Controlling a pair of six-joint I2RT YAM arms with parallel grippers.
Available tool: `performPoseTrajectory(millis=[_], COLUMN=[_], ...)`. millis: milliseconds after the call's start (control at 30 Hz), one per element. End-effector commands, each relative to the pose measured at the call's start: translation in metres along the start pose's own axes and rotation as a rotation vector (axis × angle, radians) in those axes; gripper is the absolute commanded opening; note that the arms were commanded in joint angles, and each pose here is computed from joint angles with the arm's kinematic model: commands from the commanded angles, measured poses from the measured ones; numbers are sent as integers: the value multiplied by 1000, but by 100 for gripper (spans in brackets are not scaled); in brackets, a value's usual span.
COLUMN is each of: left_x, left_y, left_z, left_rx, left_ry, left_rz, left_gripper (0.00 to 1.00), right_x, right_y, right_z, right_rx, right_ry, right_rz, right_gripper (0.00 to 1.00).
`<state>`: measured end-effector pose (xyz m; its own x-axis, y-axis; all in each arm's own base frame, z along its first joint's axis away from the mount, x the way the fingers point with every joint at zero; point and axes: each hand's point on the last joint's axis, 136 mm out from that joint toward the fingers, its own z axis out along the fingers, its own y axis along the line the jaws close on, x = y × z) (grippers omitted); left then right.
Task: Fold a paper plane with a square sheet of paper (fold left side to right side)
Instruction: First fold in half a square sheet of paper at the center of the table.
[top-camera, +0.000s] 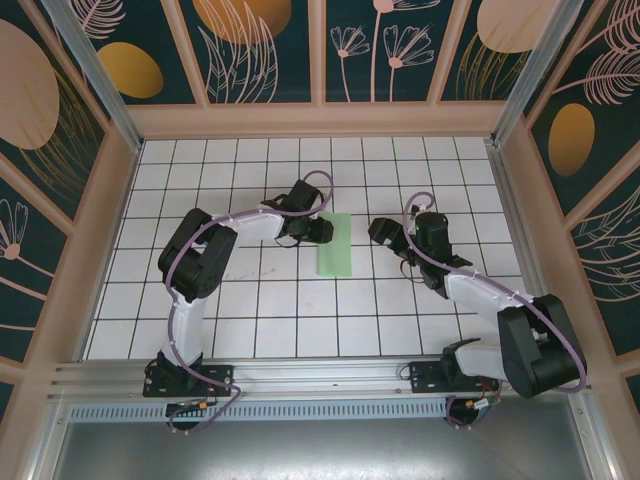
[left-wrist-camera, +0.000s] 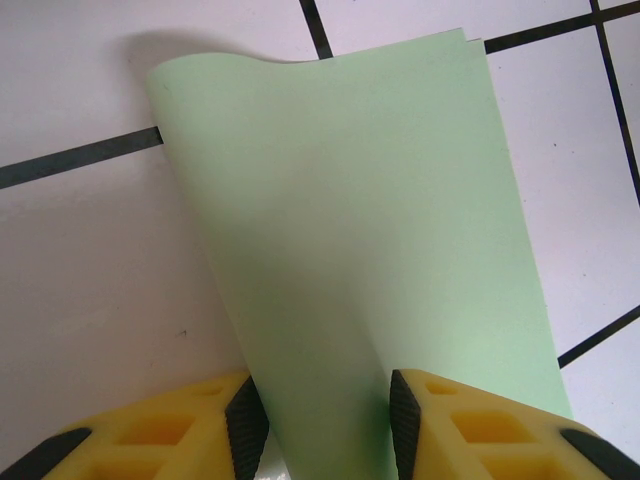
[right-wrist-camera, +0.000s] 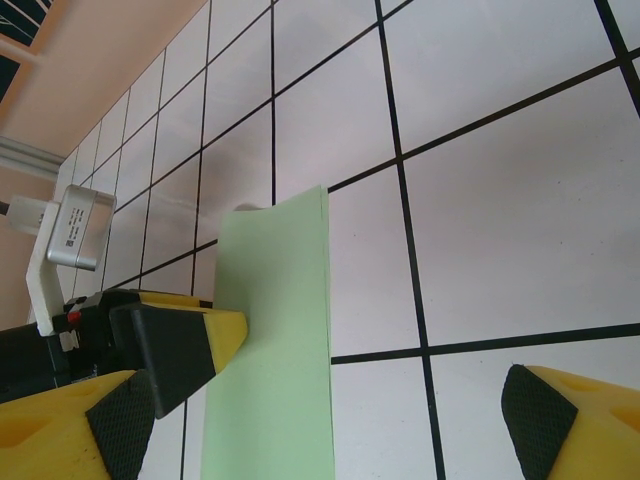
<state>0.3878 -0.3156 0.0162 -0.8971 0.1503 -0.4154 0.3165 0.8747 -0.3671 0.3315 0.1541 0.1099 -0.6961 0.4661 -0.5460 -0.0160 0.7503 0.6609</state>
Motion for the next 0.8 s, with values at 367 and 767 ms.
performPoseTrajectory(millis=[367,767], left_x=[31,28], left_y=[29,31], left_z=[21,19], left_rx=[-109,-124], left_ry=[72,58], left_rz=[33,29], left_gripper=[46,45], right_x=[-2,-1], right_y=[2,4], right_z=[-3,-3], right_rx=[-23,-31], right_ry=[-11,-9], right_rz=[7,8], right_gripper=[93,93])
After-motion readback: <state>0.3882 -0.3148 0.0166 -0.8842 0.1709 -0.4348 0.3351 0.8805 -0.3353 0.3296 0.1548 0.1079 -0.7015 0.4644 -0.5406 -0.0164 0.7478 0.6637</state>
